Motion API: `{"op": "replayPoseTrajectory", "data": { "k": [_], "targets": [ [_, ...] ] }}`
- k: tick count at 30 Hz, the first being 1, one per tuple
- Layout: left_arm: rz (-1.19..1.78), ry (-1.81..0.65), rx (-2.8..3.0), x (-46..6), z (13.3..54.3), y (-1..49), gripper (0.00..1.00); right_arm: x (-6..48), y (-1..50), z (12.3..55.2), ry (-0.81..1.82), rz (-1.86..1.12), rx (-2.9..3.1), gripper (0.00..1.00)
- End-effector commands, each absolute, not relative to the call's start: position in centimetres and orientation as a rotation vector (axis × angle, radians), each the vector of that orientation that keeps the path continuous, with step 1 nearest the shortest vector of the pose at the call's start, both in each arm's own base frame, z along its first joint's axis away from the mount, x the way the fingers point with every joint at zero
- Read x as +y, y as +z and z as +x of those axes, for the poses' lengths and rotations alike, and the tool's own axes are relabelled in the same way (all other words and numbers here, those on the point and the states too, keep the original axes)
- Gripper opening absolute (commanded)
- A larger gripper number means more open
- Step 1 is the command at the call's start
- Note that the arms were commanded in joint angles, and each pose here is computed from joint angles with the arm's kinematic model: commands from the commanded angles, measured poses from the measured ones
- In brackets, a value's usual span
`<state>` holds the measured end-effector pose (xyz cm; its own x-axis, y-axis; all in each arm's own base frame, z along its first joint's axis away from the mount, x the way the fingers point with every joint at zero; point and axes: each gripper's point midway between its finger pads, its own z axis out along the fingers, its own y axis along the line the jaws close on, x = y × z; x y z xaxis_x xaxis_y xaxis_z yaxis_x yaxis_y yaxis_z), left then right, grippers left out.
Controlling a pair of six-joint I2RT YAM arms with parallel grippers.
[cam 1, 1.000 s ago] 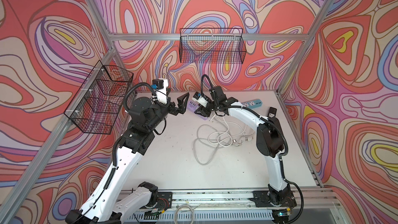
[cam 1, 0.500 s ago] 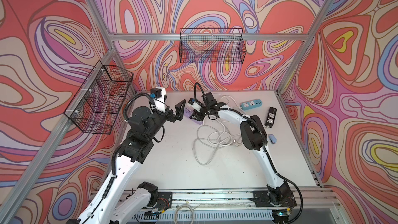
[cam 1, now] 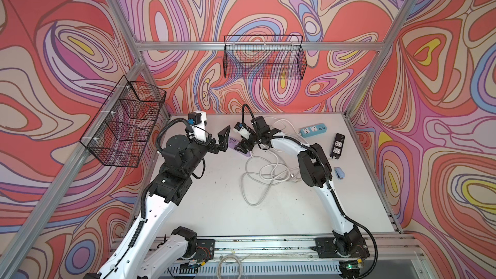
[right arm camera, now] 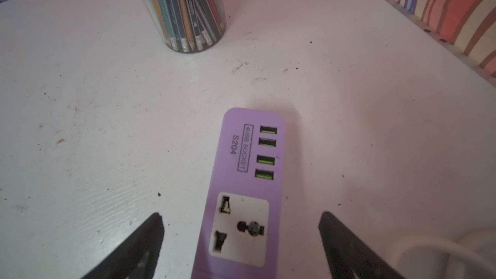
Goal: Unwrap the cord wrapped around the power strip
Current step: Place the power strip at the center of the board, then reset both arms
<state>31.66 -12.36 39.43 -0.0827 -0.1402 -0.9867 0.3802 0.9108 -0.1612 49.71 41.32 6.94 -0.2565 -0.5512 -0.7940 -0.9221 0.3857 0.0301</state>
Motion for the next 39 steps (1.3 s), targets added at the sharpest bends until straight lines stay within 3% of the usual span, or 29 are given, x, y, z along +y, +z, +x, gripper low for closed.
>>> {"op": "replayPoseTrajectory", "data": {
  "k": [1,9,16,22,28,33,39],
  "targets": [
    [0.144,-0.401,1.556,-11.3,31.5,40.0,1.0,41.5,12.5,49.8,0.647,-1.225,1.831,0.97],
    [-0.046,-0.217,1.559,-7.3,32.4,35.8,1.0,35.2,23.1,49.5,0.673,-0.952,1.761,0.98],
    [-0.232,0.108,1.591,-2.3,33.4,28.5,1.0,22.0,25.7,48.2,0.504,-0.596,1.855,0.99],
    [-0.214,0.356,1.633,-0.3,35.0,21.1,1.0,8.7,22.2,46.8,0.251,-0.222,1.914,0.98],
    [-0.156,0.487,1.67,1.2,37.0,17.0,1.0,-0.5,16.2,45.6,-0.036,0.086,1.945,0.98],
    [-0.183,0.426,1.721,2.0,37.1,16.3,1.0,-4.2,13.6,44.1,-0.077,0.208,1.918,0.98],
    [-0.146,0.388,1.828,1.7,37.0,13.1,1.0,-3.6,12.3,43.8,-0.008,0.182,1.934,0.98]
  ]
}}
